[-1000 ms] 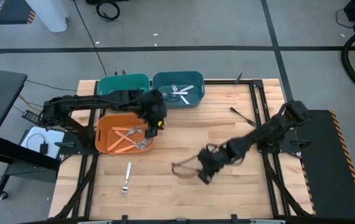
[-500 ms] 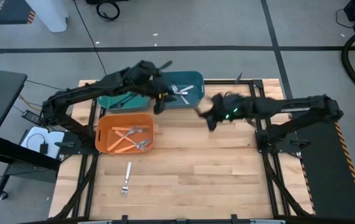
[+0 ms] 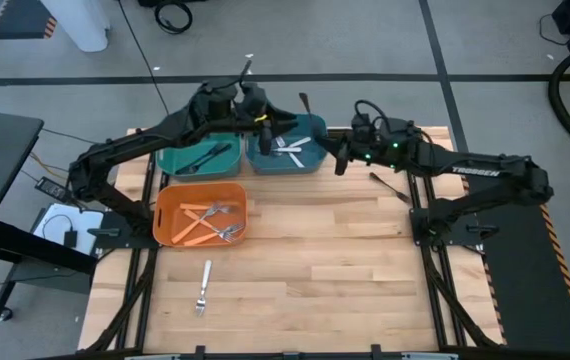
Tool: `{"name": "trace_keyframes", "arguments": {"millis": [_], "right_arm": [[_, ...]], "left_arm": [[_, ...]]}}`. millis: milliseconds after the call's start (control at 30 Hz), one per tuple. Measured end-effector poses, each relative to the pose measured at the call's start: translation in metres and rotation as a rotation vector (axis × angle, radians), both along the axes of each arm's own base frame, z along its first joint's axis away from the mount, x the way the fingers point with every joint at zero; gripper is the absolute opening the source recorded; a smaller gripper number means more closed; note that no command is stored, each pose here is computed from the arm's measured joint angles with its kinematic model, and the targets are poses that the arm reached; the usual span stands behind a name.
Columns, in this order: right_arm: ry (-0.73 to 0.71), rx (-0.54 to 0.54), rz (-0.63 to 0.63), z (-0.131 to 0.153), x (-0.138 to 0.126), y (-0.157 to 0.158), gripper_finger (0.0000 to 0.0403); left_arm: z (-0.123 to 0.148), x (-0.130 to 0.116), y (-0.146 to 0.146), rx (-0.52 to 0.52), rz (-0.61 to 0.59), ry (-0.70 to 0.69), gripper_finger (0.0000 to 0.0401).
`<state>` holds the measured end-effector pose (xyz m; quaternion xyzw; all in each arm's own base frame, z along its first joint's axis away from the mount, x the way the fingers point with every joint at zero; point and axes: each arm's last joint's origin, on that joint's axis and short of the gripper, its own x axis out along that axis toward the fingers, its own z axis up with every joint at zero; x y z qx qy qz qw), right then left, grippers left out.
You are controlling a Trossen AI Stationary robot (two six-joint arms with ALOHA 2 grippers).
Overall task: Sort silverware by color (type)
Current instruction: Put the black fork into the green bin
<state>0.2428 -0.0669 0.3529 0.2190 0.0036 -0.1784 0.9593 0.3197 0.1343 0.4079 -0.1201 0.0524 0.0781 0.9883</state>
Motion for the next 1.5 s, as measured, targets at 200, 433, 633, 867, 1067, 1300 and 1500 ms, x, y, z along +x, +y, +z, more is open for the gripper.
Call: {"name": "trace_keyframes", "arguments": {"millis": [200, 433, 633, 867, 1067, 1300, 1500], "right_arm": [[0.012, 0.024, 0.081, -0.014, 0.021, -0.005, 0.0005], [0.045, 0.068, 0.131, -0.027, 0.033, -0.006, 0.0005], [0.051, 0.069, 0.123, -0.028, 0.034, -0.007, 0.0005], [0.047, 0.064, 0.102, -0.028, 0.032, -0.012, 0.0024], [0.044, 0.050, 0.045, -0.027, 0.030, -0.018, 0.0062], [0.043, 0.044, -0.014, -0.027, 0.025, -0.034, 0.0097], [0.093, -0.012, -0.081, -0.029, 0.015, -0.054, 0.0099]], "left_arm": [[-0.003, 0.007, 0.001, -0.004, -0.025, -0.014, 0.0132], [-0.010, 0.011, 0.003, -0.006, -0.025, 0.005, 0.0131], [-0.010, 0.011, 0.003, 0.019, -0.028, 0.012, 0.0073], [-0.011, 0.011, 0.003, 0.080, -0.034, 0.026, 0.0010], [-0.014, 0.005, 0.014, 0.085, -0.002, 0.067, 0.0004], [-0.029, -0.020, 0.042, 0.068, 0.090, 0.258, 0.0002], [-0.039, -0.060, 0.058, 0.098, 0.191, 0.530, 0.0002]]}}
